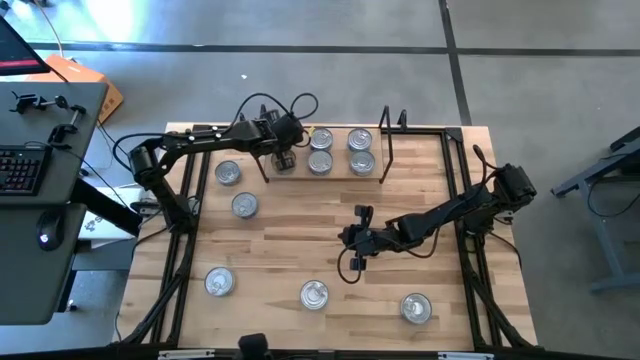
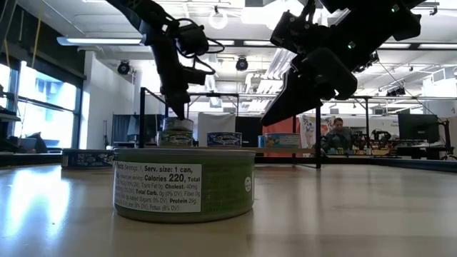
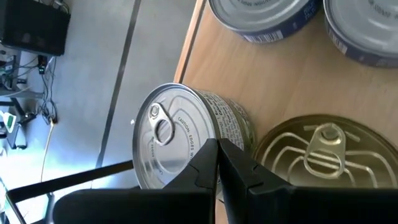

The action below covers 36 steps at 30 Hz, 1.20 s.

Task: Stack canned seafood by type on shelf
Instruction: Stack the green tuna can on top of the green tuna can on the shelf, then stack the blue tuna can on top of the blue tuna can on the shelf

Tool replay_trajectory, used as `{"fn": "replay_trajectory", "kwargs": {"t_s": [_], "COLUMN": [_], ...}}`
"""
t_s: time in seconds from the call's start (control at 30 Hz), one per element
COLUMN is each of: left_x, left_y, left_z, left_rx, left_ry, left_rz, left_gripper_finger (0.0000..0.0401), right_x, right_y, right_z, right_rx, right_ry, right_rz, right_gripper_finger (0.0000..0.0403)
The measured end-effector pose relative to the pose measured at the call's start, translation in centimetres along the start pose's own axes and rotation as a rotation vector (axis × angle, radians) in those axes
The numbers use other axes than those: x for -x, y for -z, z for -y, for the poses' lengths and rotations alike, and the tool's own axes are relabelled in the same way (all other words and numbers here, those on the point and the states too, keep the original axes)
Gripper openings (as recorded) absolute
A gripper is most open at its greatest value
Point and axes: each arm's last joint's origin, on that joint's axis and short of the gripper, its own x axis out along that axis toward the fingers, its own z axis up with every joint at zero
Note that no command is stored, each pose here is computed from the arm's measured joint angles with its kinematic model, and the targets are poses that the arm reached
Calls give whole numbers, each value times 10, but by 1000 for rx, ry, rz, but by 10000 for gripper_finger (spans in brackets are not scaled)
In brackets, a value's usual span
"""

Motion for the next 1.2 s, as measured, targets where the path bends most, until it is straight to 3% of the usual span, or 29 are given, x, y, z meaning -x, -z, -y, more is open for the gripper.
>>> {"fn": "replay_trajectory", "kwargs": {"t_s": [0.23, 0.63, 0.87, 1.03, 1.2], "left_x": [0, 1, 48, 98, 128], "left_y": [2, -1, -16, -23, -5], "left_z": [1, -1, 1, 40, 113], "left_rx": [17, 58, 106, 58, -69], "left_ry": [30, 19, 38, 182, 356], "left_rz": [-14, 16, 92, 253, 343], "left_gripper_finger": [19, 115, 126, 120, 110], "right_x": [0, 0, 0, -2, -9], "right_y": [0, 0, -1, -8, -11], "right_z": [0, 0, 0, 5, 11], "right_rx": [0, 0, 4, -9, 17], "right_ry": [0, -1, -1, -1, -35], "right_rz": [0, 0, 12, 66, 97], "right_gripper_finger": [0, 0, 0, 0, 0]}}
